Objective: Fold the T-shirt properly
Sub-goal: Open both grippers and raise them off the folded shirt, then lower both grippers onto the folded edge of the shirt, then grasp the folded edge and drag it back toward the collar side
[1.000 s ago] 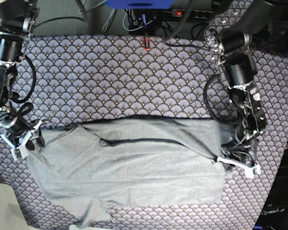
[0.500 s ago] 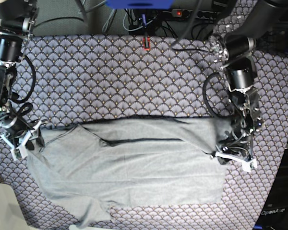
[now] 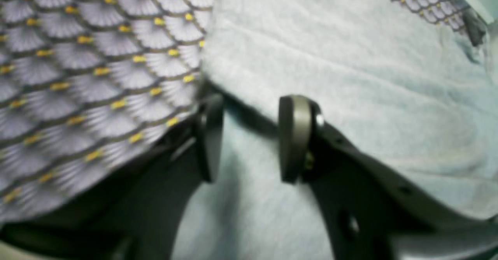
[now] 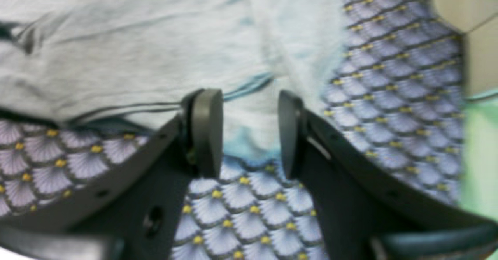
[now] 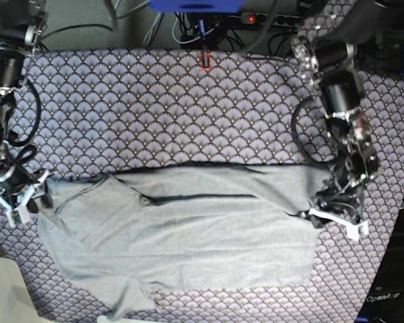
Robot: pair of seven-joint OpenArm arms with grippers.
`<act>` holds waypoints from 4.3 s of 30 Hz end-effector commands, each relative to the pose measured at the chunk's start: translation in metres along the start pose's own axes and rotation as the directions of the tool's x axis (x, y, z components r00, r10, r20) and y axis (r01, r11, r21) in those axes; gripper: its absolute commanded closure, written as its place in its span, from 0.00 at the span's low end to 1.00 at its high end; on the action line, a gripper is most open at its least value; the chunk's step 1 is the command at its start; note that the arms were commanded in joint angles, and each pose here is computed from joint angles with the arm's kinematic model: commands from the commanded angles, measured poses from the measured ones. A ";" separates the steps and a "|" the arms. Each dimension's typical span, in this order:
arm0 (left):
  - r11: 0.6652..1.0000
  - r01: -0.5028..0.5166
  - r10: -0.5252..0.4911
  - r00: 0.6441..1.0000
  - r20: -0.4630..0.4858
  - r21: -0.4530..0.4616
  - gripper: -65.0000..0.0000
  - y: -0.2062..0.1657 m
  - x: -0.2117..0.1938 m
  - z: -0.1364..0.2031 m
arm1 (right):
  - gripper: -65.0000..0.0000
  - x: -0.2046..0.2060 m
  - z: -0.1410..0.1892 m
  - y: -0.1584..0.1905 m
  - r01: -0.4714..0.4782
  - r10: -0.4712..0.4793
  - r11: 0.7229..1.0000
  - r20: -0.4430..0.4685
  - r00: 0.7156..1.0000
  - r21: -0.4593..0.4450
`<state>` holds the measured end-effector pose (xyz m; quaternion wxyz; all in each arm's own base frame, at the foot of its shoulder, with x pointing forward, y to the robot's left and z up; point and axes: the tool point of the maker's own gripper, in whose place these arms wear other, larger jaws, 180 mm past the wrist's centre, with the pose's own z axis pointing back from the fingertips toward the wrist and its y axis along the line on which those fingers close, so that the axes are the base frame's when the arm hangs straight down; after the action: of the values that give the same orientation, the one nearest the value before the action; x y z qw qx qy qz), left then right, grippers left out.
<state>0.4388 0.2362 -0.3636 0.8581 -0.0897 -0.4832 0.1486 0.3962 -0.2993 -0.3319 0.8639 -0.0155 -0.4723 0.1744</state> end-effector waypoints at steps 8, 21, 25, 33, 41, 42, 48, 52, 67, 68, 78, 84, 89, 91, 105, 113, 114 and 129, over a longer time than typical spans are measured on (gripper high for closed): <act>1.000 0.001 -0.001 1.000 -0.008 -0.002 1.00 -0.001 -0.019 0.010 | 0.70 0.009 -0.003 -0.018 0.031 -0.030 0.999 0.030 0.999 -0.017; 1.000 0.018 -0.018 1.000 -0.013 0.023 1.00 0.009 -0.034 0.027 | 0.71 -0.003 0.009 -0.053 0.159 -0.151 0.983 0.086 0.985 -0.094; 0.999 0.027 -0.026 0.999 -0.031 0.029 1.00 0.011 -0.040 0.032 | 0.66 -0.003 0.009 -0.053 0.161 -0.153 0.983 0.090 0.984 -0.093; 0.997 0.062 -0.060 0.997 -0.045 0.035 1.00 0.012 -0.033 0.045 | 0.34 -0.019 -0.002 -0.053 0.229 -0.223 0.970 0.077 0.972 -0.080; 0.996 0.073 -0.071 0.996 -0.050 0.043 1.00 0.014 -0.042 0.054 | 0.34 -0.029 -0.009 -0.053 0.304 -0.292 0.950 0.148 0.945 -0.066; 0.996 0.072 -0.069 0.996 -0.056 0.044 1.00 0.015 -0.045 0.055 | 0.34 -0.027 -0.011 -0.055 0.313 -0.300 0.948 0.158 0.941 -0.064; 0.996 0.070 -0.064 0.993 -0.100 0.056 1.00 0.022 -0.066 0.061 | 0.34 -0.032 -0.016 -0.064 0.372 -0.354 0.926 0.187 0.916 -0.066; 0.997 0.061 -0.054 0.991 -0.121 0.056 1.00 0.021 -0.079 0.064 | 0.37 -0.031 -0.021 -0.069 0.410 -0.390 0.910 0.209 0.897 -0.063; 0.992 0.018 -0.002 0.992 -0.125 0.125 1.00 0.050 -0.089 0.078 | 0.96 -0.029 -0.021 -0.077 0.422 -0.399 0.904 0.213 0.892 -0.071; 0.992 0.017 -0.002 0.992 -0.124 0.125 1.00 0.049 -0.088 0.078 | 1.00 -0.029 -0.021 -0.077 0.422 -0.399 0.904 0.213 0.892 -0.071; 0.995 0.000 0.007 0.998 -0.069 0.098 1.00 0.035 -0.064 0.067 | 1.00 -0.032 -0.021 -0.075 0.422 -0.401 0.904 0.205 0.893 -0.071; 0.996 -0.002 0.006 0.999 -0.051 0.091 0.81 0.031 -0.055 0.063 | 1.00 -0.033 -0.021 -0.075 0.422 -0.402 0.904 0.201 0.894 -0.072; 0.993 -0.021 0.025 0.999 -0.034 0.112 0.35 0.040 -0.052 0.066 | 1.00 -0.033 -0.021 -0.075 0.422 -0.402 0.904 0.199 0.894 -0.072; 0.991 -0.033 0.037 0.999 -0.029 0.126 0.21 0.046 -0.052 0.068 | 1.00 -0.033 -0.021 -0.075 0.422 -0.402 0.904 0.199 0.894 -0.072; 0.993 -0.069 0.073 0.997 -0.038 0.099 0.11 0.038 -0.042 0.043 | 1.00 -0.033 -0.021 -0.074 0.423 -0.402 0.903 0.201 0.893 -0.070; 0.991 -0.117 0.122 0.990 -0.066 0.068 0.11 0.026 -0.052 0.022 | 1.00 -0.033 -0.021 -0.074 0.423 -0.402 0.903 0.201 0.893 -0.070; 0.991 -0.117 0.122 0.991 -0.061 0.068 0.11 0.026 -0.052 0.021 | 1.00 -0.033 -0.021 -0.074 0.423 -0.402 0.903 0.201 0.893 -0.070; 0.997 -0.074 0.076 0.993 -0.087 0.026 0.89 0.007 -0.056 0.017 | 1.00 -0.032 -0.021 -0.075 0.422 -0.401 0.904 0.202 0.893 -0.071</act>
<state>0.3824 0.2190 -0.4199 0.8858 -0.1037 -0.4127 0.1850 0.4073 -0.3645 -0.3823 0.8517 0.0609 -0.5190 -0.0399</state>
